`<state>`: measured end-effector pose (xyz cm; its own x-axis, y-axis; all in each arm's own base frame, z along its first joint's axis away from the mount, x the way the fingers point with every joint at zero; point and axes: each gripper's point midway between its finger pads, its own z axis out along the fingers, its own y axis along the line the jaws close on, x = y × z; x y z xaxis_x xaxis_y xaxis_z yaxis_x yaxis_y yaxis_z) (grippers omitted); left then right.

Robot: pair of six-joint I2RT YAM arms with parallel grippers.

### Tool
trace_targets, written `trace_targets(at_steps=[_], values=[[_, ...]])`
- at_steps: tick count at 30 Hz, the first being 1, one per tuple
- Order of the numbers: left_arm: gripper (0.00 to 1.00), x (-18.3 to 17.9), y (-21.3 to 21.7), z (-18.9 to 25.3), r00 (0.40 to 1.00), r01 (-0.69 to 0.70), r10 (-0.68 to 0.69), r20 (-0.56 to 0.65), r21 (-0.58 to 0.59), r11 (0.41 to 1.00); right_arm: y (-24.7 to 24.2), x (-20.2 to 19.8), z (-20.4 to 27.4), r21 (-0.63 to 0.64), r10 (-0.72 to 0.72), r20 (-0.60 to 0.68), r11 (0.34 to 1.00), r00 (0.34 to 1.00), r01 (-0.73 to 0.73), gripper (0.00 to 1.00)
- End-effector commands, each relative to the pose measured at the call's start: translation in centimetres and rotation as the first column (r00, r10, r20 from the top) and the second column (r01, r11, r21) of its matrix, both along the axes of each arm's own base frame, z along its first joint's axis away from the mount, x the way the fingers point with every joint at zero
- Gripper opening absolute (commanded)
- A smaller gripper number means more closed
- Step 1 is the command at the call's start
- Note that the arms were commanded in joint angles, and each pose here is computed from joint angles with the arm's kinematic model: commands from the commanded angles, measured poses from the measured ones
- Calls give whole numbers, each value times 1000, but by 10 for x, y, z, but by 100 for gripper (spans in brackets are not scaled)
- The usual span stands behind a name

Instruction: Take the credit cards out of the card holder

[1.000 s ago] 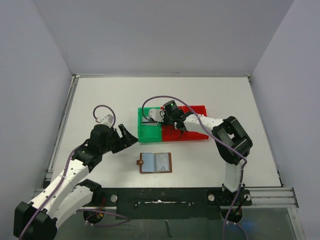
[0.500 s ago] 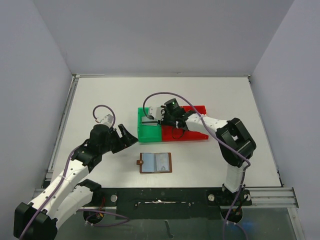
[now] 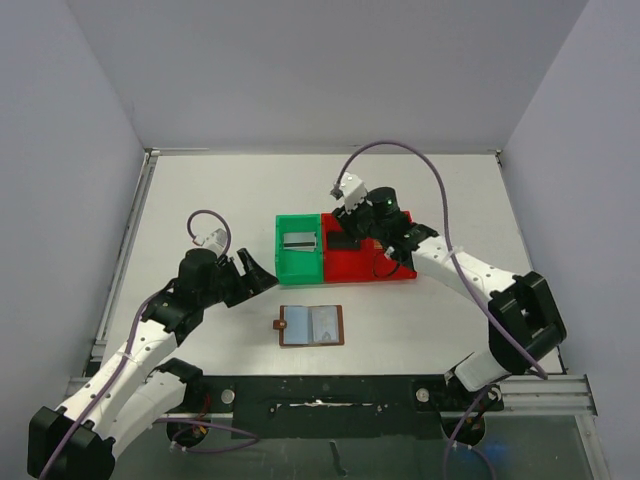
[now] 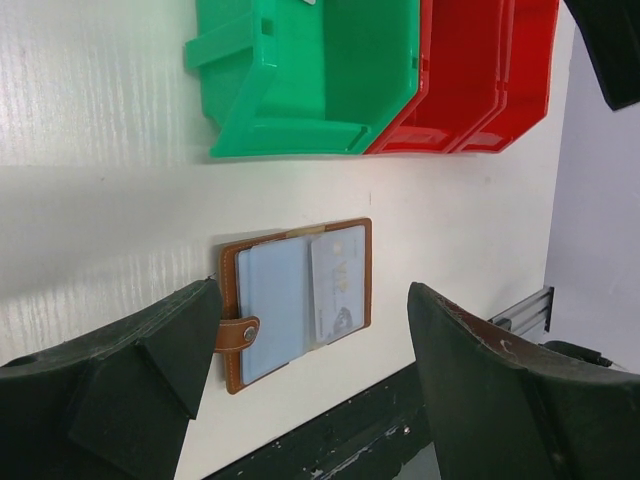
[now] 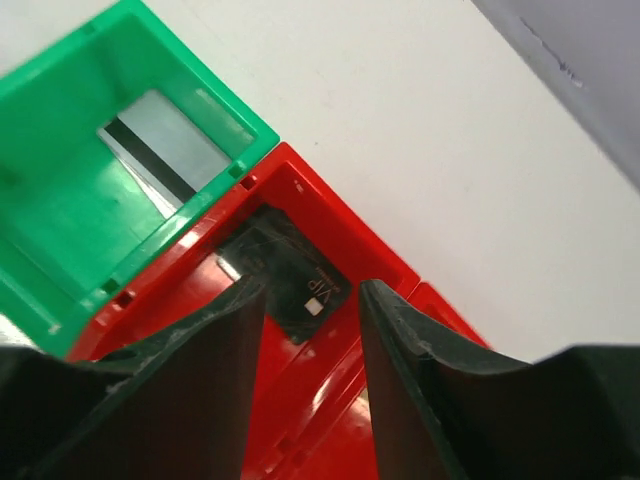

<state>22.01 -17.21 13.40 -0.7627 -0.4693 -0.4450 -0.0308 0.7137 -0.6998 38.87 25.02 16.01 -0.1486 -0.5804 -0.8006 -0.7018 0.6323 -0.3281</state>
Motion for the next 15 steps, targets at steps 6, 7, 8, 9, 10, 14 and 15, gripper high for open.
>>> trace_targets(at_steps=[6,7,8,9,10,14,15], values=[[75,1,-15,25,996,71,-65,61,-87,994,-19,-46,38,585,-253,-349,694,902,421,55],[75,0,-20,26,995,86,-80,58,-110,990,-29,-50,32,574,-278,-408,663,869,481,55],[75,-2,-26,28,993,116,-110,54,-143,983,-37,-53,26,556,-290,-447,652,847,516,54],[75,-5,-34,29,989,149,-143,49,-175,973,-45,-57,20,546,-300,-482,631,823,550,52],[75,-10,-39,29,984,179,-176,35,-189,965,-49,-63,14,544,-292,-511,619,809,567,52],[75,-14,-41,18,985,174,-173,14,-40,984,-38,-100,19,643,-117,-535,587,837,493,51],[75,-15,-42,17,988,155,-154,18,-14,988,-35,-108,19,652,-97,-543,578,834,491,52]])
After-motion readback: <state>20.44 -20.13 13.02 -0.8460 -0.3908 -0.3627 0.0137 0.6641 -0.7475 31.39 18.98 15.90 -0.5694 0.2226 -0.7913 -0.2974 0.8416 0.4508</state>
